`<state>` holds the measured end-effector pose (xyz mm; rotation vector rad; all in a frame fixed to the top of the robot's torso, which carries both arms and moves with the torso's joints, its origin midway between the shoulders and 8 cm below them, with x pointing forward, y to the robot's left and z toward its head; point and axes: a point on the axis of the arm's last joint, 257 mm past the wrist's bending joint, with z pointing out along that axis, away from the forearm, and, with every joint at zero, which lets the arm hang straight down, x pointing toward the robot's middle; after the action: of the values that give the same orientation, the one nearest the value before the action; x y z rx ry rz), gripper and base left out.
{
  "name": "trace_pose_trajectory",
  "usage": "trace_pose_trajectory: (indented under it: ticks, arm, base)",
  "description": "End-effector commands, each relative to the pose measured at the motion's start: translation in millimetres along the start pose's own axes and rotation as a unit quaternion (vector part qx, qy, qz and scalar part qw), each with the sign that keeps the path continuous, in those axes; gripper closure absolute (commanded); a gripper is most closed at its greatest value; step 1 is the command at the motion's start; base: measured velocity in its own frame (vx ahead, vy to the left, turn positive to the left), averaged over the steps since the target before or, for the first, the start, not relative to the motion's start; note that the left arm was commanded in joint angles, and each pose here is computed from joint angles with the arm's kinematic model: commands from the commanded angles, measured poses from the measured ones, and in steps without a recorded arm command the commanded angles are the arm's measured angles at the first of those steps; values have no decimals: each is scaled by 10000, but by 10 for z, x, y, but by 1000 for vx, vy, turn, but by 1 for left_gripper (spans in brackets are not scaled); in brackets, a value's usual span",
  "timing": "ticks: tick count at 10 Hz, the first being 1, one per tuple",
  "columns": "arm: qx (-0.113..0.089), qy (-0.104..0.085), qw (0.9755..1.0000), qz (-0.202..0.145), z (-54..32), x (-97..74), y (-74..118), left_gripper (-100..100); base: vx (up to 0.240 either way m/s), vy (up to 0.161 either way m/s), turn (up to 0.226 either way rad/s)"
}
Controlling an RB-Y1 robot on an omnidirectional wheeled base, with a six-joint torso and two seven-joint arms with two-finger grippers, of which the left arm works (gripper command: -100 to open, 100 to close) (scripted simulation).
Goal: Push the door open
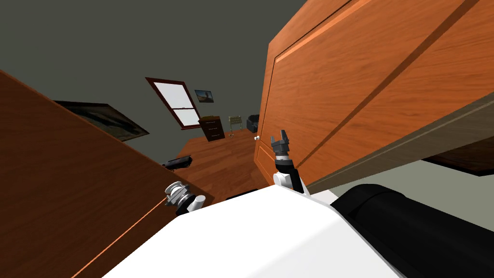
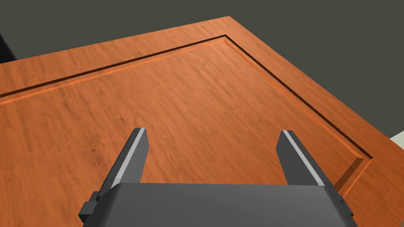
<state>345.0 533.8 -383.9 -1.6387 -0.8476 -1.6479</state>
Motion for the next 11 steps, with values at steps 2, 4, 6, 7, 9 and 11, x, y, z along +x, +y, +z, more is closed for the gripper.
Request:
trace_pose_trajectory:
  ticks: [2, 4, 6, 7, 9, 11]
  arm:
    - [300, 95, 9995, 18, 14, 36, -180, 100]
    - [583, 87, 9983, 10, -38, 23, -307, 100]
    - [776, 68, 9970, 5, -85, 4, -390, 100]
    - [889, 50, 9960, 3, -118, -11, -436, 100]
    - [1112, 0, 9938, -4, -198, -51, -521, 100]
    - [1150, -43, 9934, -5, -240, -83, -537, 100]
  base:
    - [102, 111, -49]
    - [150, 173, -84]
    - [139, 165, -62]
    - [152, 169, -57]
    - [175, 159, -50]
    - [111, 129, -27]
